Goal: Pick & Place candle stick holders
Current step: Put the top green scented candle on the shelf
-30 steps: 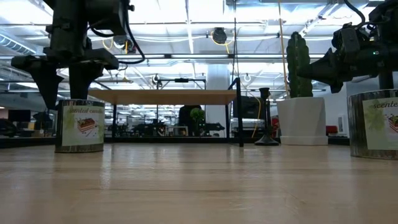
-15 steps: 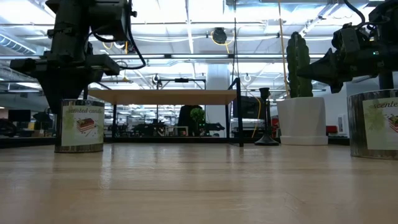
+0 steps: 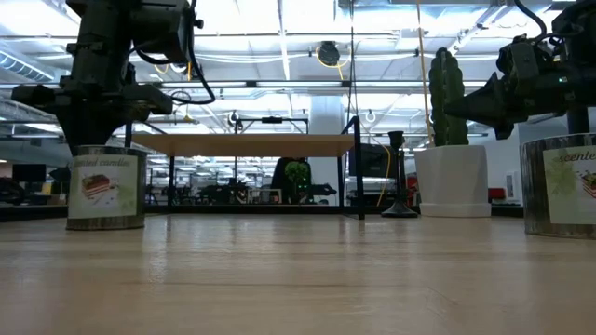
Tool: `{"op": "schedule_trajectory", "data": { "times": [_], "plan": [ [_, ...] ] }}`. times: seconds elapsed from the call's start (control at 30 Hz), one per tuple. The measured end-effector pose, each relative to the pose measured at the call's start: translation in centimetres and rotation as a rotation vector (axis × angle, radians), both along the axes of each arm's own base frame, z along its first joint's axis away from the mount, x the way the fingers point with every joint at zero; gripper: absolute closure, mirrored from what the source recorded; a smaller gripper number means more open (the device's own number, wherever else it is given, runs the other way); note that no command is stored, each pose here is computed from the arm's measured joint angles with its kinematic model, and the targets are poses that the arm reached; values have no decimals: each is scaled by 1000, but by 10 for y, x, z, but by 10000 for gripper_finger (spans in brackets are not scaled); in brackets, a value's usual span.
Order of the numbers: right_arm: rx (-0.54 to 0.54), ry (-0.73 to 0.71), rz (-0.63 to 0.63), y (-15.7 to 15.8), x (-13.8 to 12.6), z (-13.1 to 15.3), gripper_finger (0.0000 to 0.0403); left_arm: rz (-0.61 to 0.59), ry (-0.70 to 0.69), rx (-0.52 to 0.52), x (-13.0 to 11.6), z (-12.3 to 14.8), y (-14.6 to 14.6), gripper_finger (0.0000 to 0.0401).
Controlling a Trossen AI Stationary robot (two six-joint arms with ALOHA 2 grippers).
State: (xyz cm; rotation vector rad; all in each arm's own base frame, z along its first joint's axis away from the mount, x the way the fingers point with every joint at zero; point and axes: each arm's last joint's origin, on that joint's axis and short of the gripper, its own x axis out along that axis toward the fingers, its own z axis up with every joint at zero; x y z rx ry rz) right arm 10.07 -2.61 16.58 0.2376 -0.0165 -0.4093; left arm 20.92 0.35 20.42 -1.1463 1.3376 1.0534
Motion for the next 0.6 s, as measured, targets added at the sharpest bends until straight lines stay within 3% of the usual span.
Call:
{"op": "schedule_trajectory", "data": {
  "times": [0.23, 0.6],
  "plan": [
    [0, -1, 0, 0, 0, 0, 399, -35, -37, 5, -1, 7, 0, 396],
    [0, -1, 0, 0, 0, 0, 399, -104, -217, 53, 0, 48, 8, 399]
  ]
}}
